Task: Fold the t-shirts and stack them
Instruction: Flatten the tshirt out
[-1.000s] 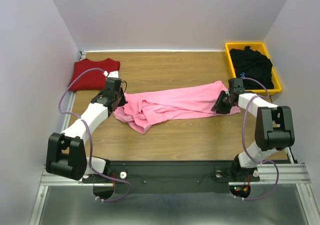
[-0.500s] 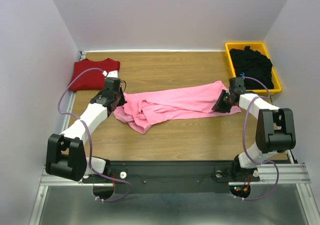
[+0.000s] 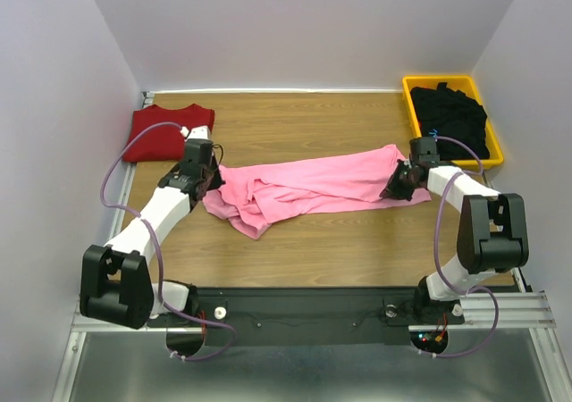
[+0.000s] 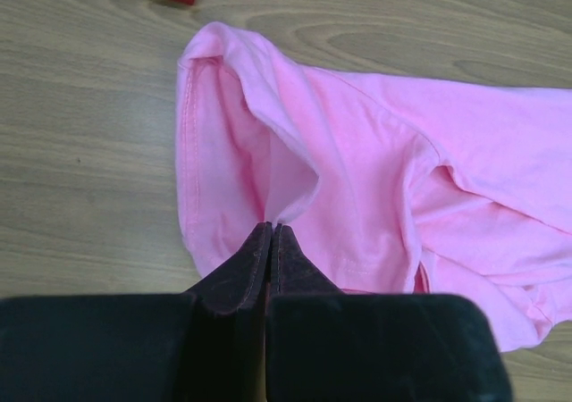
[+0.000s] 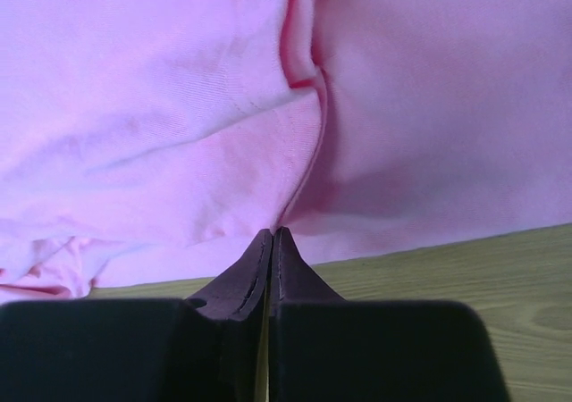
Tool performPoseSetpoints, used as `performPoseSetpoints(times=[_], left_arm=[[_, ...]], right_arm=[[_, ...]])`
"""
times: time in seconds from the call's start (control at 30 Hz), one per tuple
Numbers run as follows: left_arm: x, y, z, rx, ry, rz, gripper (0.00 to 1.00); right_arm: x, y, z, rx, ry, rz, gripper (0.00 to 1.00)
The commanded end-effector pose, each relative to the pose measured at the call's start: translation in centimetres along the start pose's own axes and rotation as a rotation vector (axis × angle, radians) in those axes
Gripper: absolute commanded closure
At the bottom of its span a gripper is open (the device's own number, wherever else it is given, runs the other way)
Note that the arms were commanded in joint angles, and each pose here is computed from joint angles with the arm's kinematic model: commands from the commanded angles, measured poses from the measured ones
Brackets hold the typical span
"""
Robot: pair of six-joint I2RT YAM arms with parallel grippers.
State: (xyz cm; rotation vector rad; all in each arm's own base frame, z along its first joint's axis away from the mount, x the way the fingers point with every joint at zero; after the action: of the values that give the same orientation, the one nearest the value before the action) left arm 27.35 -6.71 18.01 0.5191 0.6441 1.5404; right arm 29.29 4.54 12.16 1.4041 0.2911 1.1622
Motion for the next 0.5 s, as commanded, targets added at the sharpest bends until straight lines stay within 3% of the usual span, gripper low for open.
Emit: performPoseSetpoints(times=[0.0, 0.2, 0.47], left_arm=[[0.1, 1.9, 2.1, -0.098, 0.043, -0.019, 1.00], [0.9, 5.4, 7.8, -0.276, 0.134, -0.004, 1.00], [1.8, 13.3, 21.3, -0.630, 0.245, -0.062, 1.00]], right_arm=[[2.4, 2.4, 2.4, -0.110, 0.026, 0.077, 0.99], [6.5, 8.0, 5.9, -0.298, 0.077, 0.173, 0.99], [13.1, 19.3, 11.8, -0.650, 0.172, 0.288, 0.99]])
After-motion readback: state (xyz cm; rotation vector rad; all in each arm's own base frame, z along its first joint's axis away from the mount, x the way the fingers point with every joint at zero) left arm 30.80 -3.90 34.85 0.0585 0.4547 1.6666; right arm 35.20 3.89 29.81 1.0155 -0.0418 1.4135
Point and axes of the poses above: each gripper's point midway between its finger pads, its own y axis back along the fingers, its own x axis along the line the jaws close on, z = x × y, the point moved 9 cm from there along y, back along the fingers, and after that the axes turned 7 degrees about -y, right-handed, at the moved point
